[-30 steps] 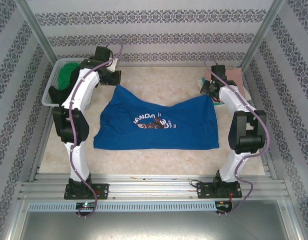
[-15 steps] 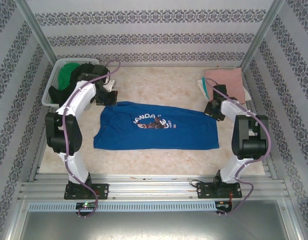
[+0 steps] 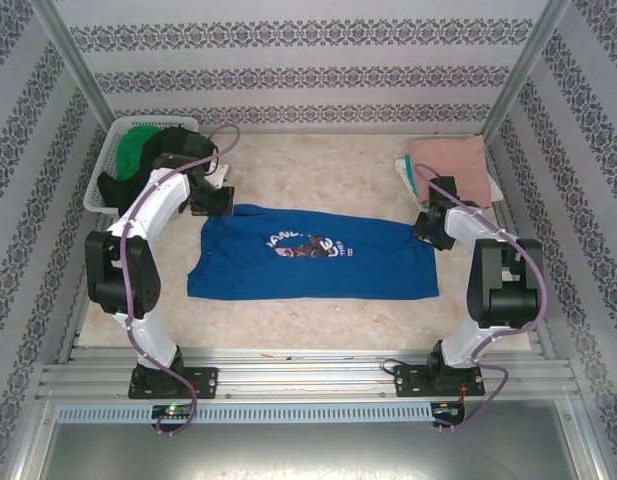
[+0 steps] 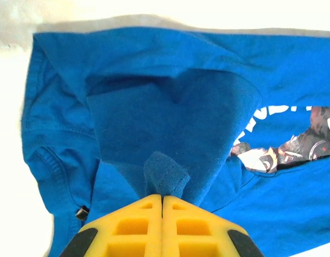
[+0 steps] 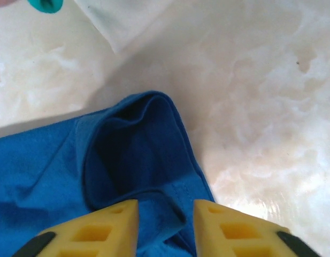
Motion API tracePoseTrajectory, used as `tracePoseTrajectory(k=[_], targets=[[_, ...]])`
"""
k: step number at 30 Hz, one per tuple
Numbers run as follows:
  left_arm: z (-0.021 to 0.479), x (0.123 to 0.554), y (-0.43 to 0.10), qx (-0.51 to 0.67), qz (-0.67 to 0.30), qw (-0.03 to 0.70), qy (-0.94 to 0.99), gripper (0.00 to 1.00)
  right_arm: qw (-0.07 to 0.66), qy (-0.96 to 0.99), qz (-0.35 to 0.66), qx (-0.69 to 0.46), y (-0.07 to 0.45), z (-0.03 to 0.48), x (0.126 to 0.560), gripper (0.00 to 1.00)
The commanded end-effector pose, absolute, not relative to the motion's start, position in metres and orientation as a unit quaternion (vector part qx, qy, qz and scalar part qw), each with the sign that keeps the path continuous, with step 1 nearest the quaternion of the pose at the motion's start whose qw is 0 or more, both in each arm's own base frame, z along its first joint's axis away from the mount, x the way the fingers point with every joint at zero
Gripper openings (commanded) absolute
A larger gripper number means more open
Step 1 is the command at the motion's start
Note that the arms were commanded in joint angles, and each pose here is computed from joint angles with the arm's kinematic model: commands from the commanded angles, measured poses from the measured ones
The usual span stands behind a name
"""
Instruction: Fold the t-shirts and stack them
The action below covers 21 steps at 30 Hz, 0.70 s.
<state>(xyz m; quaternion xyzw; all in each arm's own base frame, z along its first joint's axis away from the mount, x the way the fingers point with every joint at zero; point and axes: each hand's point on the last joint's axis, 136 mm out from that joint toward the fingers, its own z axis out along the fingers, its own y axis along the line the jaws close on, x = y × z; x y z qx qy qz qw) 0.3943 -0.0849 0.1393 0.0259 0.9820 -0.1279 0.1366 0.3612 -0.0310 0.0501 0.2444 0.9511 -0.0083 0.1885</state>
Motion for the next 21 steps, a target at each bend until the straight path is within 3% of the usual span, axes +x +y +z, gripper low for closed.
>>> tracePoseTrajectory(k=[1,6,15,21], targets=[[0.151,0.397,-0.085,0.026,-0.141,0.16,0.977,0.0,0.224,0.947,-0.019,0.23,-0.024,0.079,0.349,0.47],[0.161,0.395,-0.086,0.027,-0.142,0.165,0.976,0.0,0.289,0.949,0.049,0.112,0.073,0.109,0.363,0.57],[0.193,0.393,-0.088,0.021,-0.145,0.195,0.97,0.0,0.357,0.876,0.24,-0.218,0.337,0.152,0.342,0.65],[0.198,0.395,-0.093,0.02,-0.154,0.195,0.968,0.0,0.399,0.827,0.219,-0.331,0.411,0.141,0.339,0.65]])
